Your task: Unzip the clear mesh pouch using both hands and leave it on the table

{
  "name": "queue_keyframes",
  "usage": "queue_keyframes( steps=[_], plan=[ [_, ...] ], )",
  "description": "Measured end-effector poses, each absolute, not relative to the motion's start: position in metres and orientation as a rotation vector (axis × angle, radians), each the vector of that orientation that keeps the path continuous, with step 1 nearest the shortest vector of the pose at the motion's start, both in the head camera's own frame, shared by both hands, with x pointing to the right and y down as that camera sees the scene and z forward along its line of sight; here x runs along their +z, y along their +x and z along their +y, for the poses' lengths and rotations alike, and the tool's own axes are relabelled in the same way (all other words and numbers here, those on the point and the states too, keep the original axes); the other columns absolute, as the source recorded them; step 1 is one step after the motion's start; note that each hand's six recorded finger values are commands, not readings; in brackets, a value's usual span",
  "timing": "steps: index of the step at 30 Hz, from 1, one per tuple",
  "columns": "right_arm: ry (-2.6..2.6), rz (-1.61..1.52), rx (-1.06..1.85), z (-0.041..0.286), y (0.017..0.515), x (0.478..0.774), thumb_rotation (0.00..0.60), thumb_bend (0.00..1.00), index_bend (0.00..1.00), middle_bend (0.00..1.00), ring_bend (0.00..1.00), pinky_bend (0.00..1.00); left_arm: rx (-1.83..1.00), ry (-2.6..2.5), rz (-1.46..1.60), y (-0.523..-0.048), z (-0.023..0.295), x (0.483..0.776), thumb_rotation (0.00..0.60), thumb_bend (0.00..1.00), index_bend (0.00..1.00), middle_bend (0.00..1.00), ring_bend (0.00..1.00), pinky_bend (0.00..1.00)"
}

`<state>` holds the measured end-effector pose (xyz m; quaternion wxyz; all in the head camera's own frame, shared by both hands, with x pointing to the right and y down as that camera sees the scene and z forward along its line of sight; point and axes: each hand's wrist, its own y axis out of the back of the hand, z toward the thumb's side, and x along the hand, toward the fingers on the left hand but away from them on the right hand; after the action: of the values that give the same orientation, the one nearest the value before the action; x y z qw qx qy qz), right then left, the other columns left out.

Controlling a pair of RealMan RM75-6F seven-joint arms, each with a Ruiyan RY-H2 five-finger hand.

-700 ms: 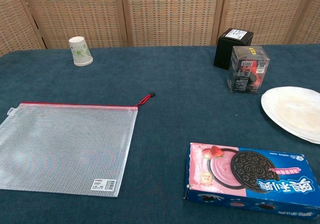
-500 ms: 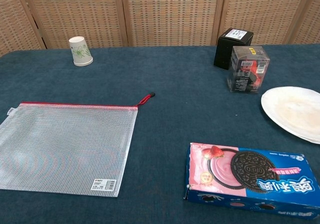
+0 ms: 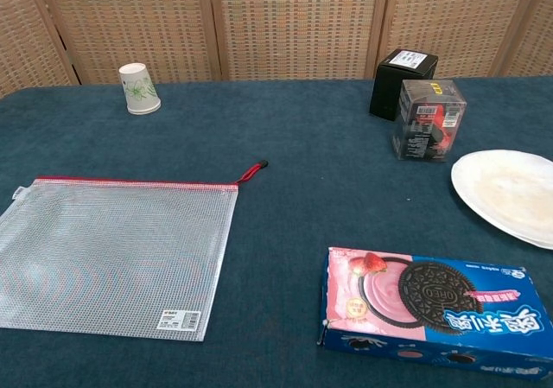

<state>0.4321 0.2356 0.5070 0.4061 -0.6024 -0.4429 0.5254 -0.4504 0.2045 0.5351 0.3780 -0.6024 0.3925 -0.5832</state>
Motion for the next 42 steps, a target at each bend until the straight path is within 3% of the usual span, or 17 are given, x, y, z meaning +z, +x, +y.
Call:
queue_keyframes(
  steps=[4,9,12,21,28,36,42],
  plan=[
    [-1.514,-1.117,1.332,0.234,0.433,0.509,0.600,0.00,0.02,0.00,0.00,0.00,-1.448,-1.599,0.977,-0.425,0.174,0.544,0.600,0.00,0.21,0.99,0.94,1.00],
    [-1.497,-1.121,1.353,0.231,0.436,0.511,0.600,0.00,0.02,0.00,0.00,0.00,-1.440,-1.657,0.931,-0.399,0.143,0.556,0.600,0.13,0.22,0.99,0.94,1.00],
    [-1.490,-1.116,1.366,0.230,0.437,0.514,0.600,0.00,0.02,0.00,0.00,0.00,-1.470,-1.728,0.898,-0.383,0.123,0.570,0.600,0.13,0.27,0.99,0.94,1.00],
    [-1.498,-1.113,1.389,0.228,0.440,0.519,0.600,0.00,0.02,0.00,0.00,0.00,-1.620,-1.966,0.844,-0.326,0.068,0.629,0.600,0.31,0.32,0.99,0.95,1.00],
    [-1.508,-1.127,1.429,0.225,0.448,0.526,0.600,0.00,0.02,0.00,0.00,0.00,-1.714,-2.071,0.832,-0.264,0.031,0.675,0.600,0.31,0.35,0.99,0.95,1.00],
    [-1.494,-1.133,1.457,0.222,0.455,0.530,0.600,0.00,0.02,0.00,0.00,0.00,-1.757,-2.119,0.760,-0.209,0.024,0.718,0.600,0.36,0.42,0.99,0.95,1.00],
    [-1.483,-1.140,1.463,0.221,0.458,0.530,0.600,0.00,0.03,0.00,0.00,0.00,-1.777,-2.126,0.711,-0.183,0.023,0.736,0.600,0.44,0.40,0.99,0.95,1.00]
  ],
)
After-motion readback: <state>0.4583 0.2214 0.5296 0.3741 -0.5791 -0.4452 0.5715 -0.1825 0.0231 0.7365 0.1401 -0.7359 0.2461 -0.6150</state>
